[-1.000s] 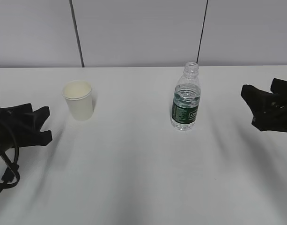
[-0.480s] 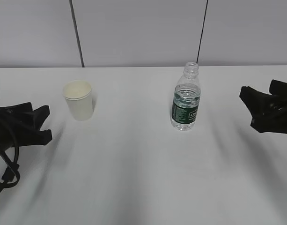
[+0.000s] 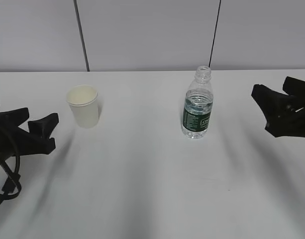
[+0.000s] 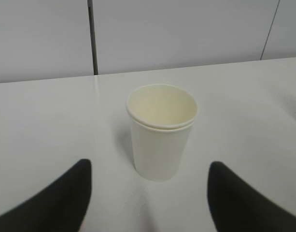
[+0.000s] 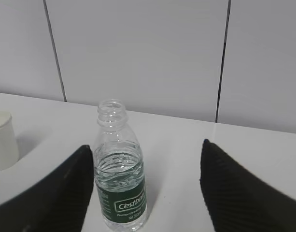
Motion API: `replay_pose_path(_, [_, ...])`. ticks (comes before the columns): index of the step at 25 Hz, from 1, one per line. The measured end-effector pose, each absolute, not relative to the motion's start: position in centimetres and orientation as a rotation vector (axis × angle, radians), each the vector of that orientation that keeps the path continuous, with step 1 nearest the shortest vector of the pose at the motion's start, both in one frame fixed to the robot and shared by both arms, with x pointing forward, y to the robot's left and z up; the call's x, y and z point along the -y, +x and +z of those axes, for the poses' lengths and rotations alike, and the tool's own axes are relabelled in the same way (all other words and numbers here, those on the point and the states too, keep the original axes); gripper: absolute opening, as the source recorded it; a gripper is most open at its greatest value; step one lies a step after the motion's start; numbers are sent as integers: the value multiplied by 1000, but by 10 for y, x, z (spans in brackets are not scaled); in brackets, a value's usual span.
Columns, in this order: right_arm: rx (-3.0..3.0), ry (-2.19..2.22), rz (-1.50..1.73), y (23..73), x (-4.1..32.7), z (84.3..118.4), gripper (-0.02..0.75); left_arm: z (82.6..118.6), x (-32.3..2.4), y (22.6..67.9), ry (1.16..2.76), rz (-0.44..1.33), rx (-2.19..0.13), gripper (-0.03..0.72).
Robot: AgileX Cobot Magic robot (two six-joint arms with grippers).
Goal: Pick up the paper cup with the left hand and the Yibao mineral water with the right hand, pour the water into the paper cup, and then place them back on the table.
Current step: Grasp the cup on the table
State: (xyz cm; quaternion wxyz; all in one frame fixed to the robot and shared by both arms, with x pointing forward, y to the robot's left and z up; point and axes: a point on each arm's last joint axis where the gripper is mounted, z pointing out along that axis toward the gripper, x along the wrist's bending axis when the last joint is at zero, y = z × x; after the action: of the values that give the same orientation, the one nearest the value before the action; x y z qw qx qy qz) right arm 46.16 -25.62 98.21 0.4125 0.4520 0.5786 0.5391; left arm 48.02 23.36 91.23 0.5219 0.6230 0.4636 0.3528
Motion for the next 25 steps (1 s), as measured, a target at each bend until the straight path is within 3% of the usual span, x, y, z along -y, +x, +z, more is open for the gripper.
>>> replay_pose_path(3, [-1469,1177,1356,462,256,979,511,912,-234,480,1491,846,-1112,561])
replay_pose_path(6, [-1466,1212,1365,462,256,978,511,912,-234,480,1492,846,-1111,589])
replay_pose_path(25, [-1536,1311,1318,469,255,954,511,912,-220,474,1586,742,-951,533])
